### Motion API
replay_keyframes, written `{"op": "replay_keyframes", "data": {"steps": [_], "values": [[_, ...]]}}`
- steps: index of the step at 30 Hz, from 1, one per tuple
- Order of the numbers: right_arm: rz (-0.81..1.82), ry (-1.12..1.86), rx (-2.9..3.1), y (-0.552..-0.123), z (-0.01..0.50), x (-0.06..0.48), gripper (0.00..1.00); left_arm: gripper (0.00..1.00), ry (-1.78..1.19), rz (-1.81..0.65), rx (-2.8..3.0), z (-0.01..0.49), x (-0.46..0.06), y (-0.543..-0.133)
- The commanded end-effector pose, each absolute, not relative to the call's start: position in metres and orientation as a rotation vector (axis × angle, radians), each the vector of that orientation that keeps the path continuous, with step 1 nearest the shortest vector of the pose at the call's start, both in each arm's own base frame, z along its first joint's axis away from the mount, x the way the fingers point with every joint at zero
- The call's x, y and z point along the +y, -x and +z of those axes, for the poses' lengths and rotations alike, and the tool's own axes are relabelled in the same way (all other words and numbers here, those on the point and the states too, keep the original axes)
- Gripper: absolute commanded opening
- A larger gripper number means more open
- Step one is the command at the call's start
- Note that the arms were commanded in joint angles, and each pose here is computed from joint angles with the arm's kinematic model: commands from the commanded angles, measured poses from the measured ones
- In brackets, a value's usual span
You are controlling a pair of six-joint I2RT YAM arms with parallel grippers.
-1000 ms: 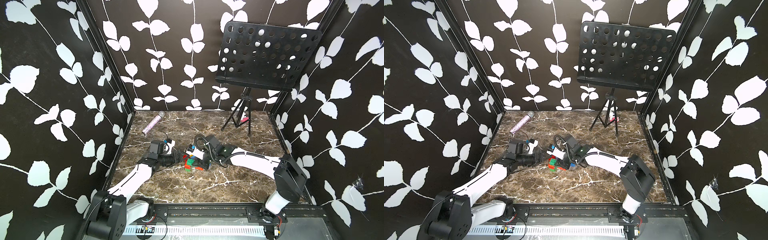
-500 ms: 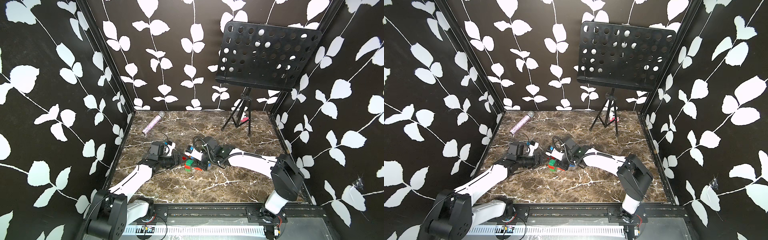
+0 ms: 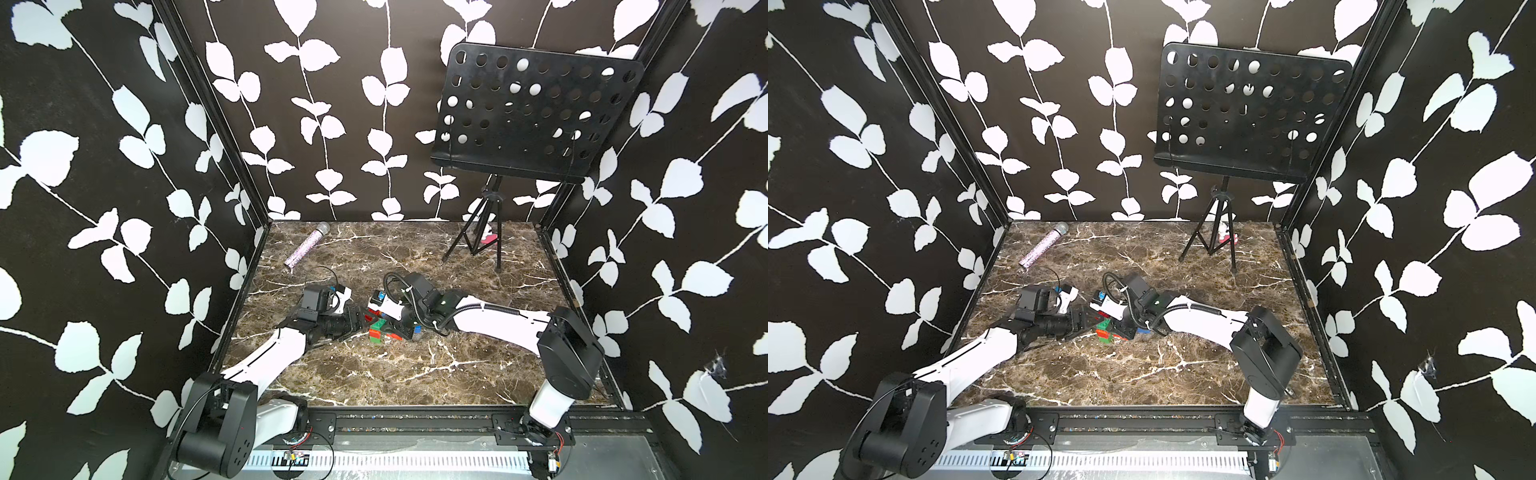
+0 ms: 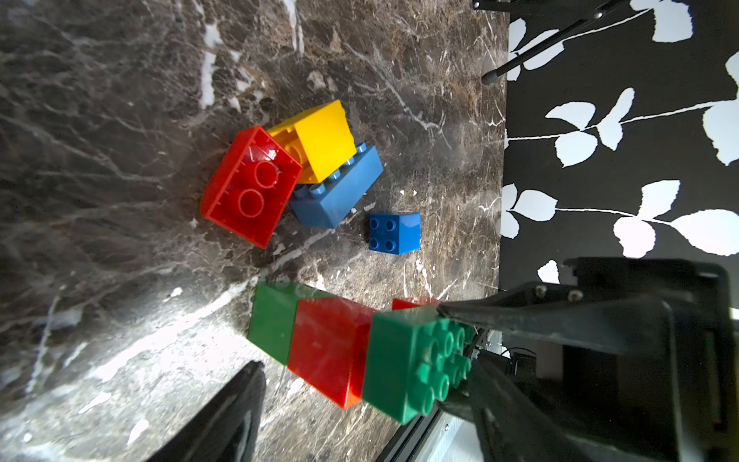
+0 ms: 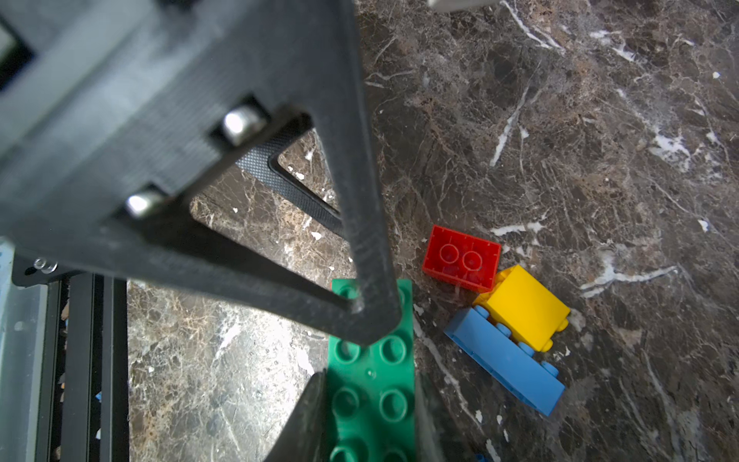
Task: Assemble the letter r with lego
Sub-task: Assemble the lego brick with the lego brick.
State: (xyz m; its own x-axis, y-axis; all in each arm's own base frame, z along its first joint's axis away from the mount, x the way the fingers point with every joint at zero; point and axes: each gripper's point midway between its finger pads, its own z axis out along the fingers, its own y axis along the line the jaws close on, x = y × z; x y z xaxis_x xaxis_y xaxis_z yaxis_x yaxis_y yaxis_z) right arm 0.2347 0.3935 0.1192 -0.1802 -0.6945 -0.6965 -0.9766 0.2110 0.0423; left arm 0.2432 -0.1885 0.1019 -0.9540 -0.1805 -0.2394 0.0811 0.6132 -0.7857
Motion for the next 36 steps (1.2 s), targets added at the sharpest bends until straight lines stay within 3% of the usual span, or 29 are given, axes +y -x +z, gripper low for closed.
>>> {"op": "replay_keyframes", "data": {"steps": [1,21,36], "values": [[0.675,1.558,1.911,-0.236,0.126,0.402,0.1,0.81,0.049,-1.268,2.534,0.1,-0.19,-0.243],[0.608,1.585,1.989,-0.233,0.109,0.396,0.1,0.75,0.045,-1.273,2.548,0.095,-0.19,-0.241],[0.582,1.589,2.027,-0.229,0.109,0.385,0.09,0.59,0.046,-1.276,2.557,0.088,-0.19,-0.238]]}}
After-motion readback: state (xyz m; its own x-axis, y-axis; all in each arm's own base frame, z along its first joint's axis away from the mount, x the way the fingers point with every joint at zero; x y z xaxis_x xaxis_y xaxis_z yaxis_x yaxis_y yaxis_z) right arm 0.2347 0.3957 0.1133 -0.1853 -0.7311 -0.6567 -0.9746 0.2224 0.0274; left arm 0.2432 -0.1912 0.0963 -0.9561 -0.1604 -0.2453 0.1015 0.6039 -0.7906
